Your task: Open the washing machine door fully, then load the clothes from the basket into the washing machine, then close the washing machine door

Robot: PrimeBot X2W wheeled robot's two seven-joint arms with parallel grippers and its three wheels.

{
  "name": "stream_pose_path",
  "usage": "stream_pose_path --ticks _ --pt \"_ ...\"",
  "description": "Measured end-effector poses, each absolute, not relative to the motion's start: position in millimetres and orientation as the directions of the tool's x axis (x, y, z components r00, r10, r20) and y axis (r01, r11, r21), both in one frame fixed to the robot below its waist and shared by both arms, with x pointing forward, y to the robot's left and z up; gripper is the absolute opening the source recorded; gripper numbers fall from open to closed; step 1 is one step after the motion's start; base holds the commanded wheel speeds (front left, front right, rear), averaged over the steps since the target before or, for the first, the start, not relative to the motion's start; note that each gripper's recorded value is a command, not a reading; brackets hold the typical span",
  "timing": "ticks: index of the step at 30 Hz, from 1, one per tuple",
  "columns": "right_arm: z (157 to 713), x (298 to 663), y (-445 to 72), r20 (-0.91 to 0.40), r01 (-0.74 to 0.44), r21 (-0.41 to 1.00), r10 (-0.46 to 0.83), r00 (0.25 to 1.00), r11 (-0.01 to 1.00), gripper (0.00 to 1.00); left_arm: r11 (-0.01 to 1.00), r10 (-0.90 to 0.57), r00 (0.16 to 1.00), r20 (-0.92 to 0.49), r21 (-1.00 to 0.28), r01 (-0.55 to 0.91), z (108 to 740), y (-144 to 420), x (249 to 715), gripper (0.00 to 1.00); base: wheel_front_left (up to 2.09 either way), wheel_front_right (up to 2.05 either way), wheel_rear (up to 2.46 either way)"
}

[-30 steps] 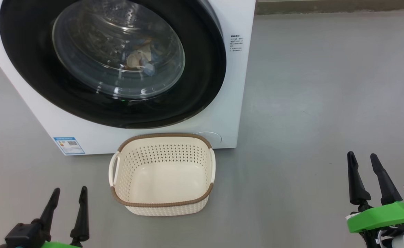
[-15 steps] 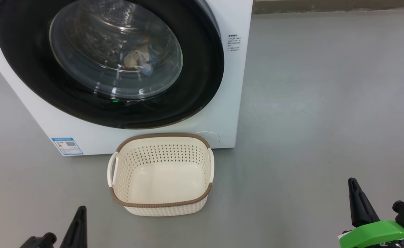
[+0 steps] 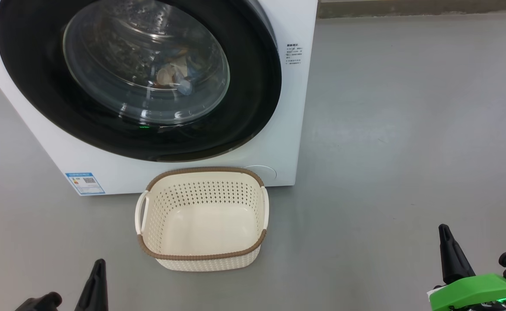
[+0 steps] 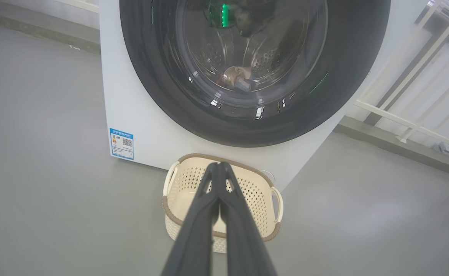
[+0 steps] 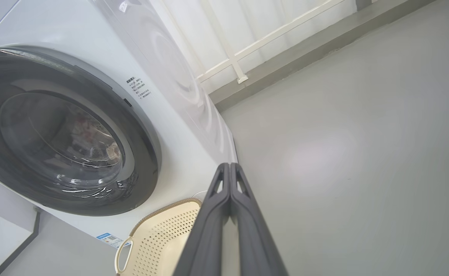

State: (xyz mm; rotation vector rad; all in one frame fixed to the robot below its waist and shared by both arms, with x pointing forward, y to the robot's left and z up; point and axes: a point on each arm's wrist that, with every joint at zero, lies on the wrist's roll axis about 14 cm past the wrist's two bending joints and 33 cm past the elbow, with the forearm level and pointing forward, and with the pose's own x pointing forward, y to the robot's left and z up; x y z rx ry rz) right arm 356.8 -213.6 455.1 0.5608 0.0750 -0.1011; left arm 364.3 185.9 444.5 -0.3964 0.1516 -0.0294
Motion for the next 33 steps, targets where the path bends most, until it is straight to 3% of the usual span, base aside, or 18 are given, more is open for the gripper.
stream_pose_path --ticks 33 --pt "453.7 358.5 -216.5 -0.144 0.17 0.763 -0.092 0.985 0.624 0.0 0.713 -0.01 0.986 -0.165 -0.693 -0.109 448.8 191.3 366.9 0.0 0.0 0.0 0.0"
